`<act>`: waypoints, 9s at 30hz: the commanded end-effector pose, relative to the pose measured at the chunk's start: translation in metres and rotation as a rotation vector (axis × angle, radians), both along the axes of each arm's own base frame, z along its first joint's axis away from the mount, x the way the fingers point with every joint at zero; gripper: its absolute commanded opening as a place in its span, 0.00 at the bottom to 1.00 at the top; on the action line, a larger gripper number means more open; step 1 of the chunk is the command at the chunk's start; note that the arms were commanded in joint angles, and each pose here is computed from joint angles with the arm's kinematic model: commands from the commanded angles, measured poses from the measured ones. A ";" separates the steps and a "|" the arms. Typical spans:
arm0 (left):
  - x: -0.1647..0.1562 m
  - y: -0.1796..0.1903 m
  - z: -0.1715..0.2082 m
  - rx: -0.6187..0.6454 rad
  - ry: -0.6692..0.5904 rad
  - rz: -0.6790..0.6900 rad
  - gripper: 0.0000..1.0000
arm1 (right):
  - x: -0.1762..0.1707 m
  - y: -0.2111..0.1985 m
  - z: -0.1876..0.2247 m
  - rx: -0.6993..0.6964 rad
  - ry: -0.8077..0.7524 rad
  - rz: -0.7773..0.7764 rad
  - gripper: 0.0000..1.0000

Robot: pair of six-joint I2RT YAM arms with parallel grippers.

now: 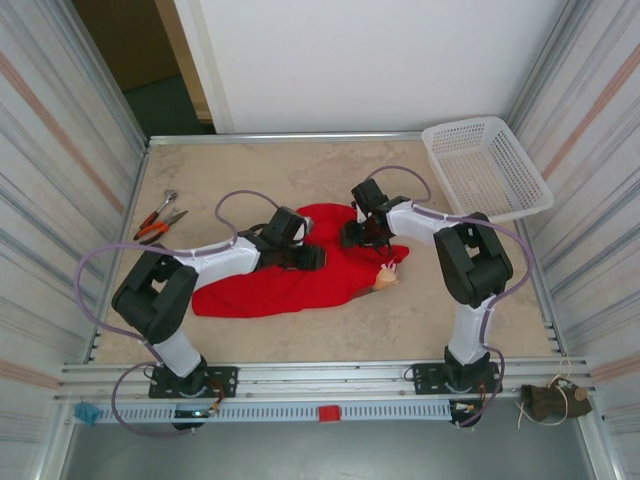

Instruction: Fold the inside-out t-shirt

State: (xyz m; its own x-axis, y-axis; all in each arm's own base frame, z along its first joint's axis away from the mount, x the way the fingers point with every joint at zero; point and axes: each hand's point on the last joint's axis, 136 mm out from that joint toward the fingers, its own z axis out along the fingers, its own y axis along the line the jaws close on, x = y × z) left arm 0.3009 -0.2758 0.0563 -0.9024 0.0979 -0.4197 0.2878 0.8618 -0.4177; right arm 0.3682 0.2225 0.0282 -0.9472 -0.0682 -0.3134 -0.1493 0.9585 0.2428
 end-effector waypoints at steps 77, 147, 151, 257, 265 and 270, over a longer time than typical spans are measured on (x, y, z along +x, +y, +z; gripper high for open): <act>0.013 -0.041 0.239 -0.655 -0.222 -0.436 0.00 | -0.045 0.015 0.192 0.214 -0.383 -0.017 0.76; 0.028 -0.057 0.215 -0.412 -0.502 -0.391 0.49 | -0.087 0.023 0.295 1.004 -0.394 0.418 0.00; 0.030 -0.074 0.216 -0.452 -0.492 -0.427 0.53 | -0.088 0.024 0.296 1.008 -0.395 0.422 0.00; 0.055 -0.065 0.259 -0.546 -0.501 -0.382 0.00 | -0.042 -0.007 0.295 0.740 -0.472 0.064 0.00; 0.039 -0.044 0.313 -0.848 -0.328 -0.338 0.00 | -0.001 -0.040 0.224 0.485 -0.386 -0.112 0.64; 0.043 -0.036 0.316 -0.897 -0.252 -0.273 0.00 | -0.032 -0.039 0.249 0.458 -0.459 -0.145 0.65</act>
State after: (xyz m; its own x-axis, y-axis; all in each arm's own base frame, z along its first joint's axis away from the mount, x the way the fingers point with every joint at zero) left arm 0.3598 -0.3150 0.3425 -0.7402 -0.1417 -0.6573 0.6198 0.2354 -0.7486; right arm 0.3558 0.1888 0.2457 -0.7678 0.2668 -0.5825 -0.1964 0.7674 0.6104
